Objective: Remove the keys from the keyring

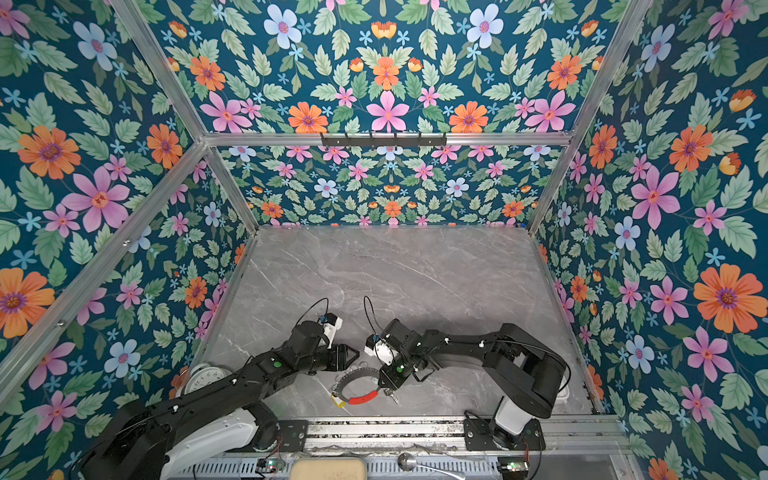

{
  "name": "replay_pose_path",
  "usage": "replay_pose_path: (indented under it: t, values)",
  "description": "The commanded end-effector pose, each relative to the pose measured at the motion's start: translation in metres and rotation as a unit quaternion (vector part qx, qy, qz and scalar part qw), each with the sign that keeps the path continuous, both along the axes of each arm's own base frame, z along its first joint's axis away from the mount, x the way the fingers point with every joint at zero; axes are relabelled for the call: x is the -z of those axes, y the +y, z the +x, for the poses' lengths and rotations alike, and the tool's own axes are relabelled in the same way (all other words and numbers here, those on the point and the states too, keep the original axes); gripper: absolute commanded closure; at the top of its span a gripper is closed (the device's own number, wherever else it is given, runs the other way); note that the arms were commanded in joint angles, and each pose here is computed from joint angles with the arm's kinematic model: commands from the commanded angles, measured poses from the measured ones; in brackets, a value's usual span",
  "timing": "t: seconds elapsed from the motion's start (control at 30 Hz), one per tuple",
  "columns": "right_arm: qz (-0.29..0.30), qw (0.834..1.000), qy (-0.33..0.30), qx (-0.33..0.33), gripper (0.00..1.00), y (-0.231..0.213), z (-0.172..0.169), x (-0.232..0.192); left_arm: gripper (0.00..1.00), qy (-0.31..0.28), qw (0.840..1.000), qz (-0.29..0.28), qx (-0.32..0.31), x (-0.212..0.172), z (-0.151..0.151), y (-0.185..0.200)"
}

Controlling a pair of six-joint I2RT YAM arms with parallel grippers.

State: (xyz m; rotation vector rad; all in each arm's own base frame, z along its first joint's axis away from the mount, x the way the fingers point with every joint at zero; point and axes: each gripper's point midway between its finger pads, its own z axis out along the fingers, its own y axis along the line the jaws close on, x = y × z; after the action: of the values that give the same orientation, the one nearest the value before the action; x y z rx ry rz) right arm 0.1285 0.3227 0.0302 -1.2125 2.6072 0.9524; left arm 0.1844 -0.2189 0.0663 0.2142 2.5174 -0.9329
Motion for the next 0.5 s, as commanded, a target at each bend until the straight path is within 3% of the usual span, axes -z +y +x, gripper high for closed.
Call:
replay_pose_path:
  t: [0.0,0.17,0.47]
  values:
    - [0.024,1.000,-0.007,-0.008,0.90,0.007,0.000,-0.008,0.47,-0.013,1.000,-0.012,0.014,-0.009,0.002,-0.007]
    - [0.049,0.999,-0.009,0.009,0.99,0.007,0.005,-0.017,0.45,-0.019,0.999,-0.021,0.022,-0.014,0.001,-0.010]
    - [0.097,0.992,-0.019,0.073,0.99,-0.006,0.031,-0.048,0.39,-0.041,0.997,-0.044,0.044,-0.025,-0.003,-0.021]
